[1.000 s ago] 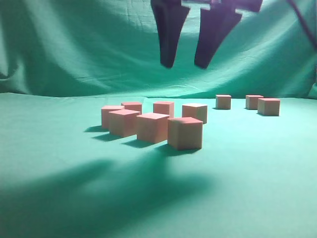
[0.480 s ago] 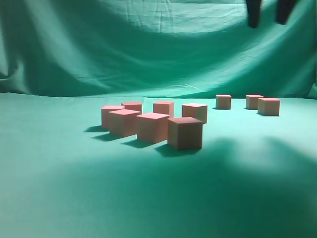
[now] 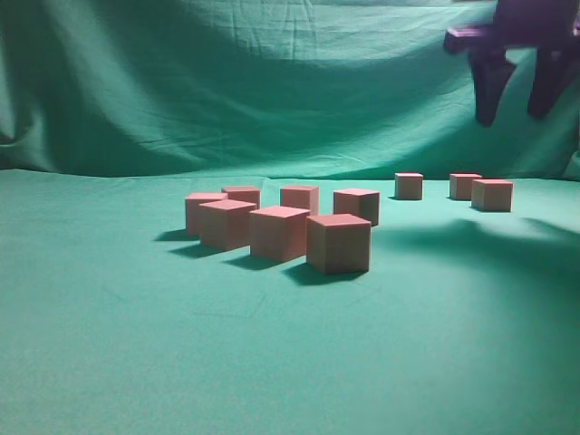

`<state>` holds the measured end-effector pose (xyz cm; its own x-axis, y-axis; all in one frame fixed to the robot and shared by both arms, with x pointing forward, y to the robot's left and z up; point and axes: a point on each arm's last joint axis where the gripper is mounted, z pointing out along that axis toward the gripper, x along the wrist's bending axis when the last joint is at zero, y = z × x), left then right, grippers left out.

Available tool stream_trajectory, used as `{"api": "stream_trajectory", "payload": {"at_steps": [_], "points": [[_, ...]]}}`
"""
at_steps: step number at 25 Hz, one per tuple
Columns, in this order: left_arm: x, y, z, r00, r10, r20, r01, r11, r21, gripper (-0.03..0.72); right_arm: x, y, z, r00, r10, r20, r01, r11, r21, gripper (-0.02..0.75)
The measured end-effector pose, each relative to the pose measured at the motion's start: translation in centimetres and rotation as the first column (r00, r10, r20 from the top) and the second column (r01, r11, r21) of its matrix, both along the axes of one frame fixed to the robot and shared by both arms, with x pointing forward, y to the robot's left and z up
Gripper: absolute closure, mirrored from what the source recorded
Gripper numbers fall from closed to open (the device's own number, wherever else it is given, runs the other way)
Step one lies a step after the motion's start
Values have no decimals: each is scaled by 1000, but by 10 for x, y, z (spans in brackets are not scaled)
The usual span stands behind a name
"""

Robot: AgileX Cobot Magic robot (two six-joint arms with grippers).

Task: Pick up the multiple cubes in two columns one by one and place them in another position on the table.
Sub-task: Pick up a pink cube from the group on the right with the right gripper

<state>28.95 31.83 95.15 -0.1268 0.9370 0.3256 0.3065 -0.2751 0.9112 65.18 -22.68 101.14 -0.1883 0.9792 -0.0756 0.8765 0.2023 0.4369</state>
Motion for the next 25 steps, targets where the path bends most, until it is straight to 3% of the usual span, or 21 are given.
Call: {"api": "stream_trajectory", "payload": {"at_steps": [3,5,6,15,17,21,25], "points": [[0,0,0,1000,0,0,0,1000,0,688,8,1,-21,1000,5,-20,-5,1000,-4,247],[0,0,0,1000,0,0,0,1000,0,688,13,1,-35,1000,2,-30,-3,1000,-5,253],[0,0,0,1000,0,0,0,1000,0,688,15,1,-41,999,0,-32,0,1000,-4,207],[0,0,0,1000,0,0,0,1000,0,688,28,-3,-65,1000,-17,-14,17,1000,7,216],[0,0,0,1000,0,0,0,1000,0,688,28,-3,-66,1000,-18,-12,18,1000,9,262],[0,0,0,1000,0,0,0,1000,0,688,30,-3,-69,1000,-19,-11,19,1000,9,484],[0,0,0,1000,0,0,0,1000,0,688,32,-3,-63,999,-27,-22,27,1000,12,485]]}}
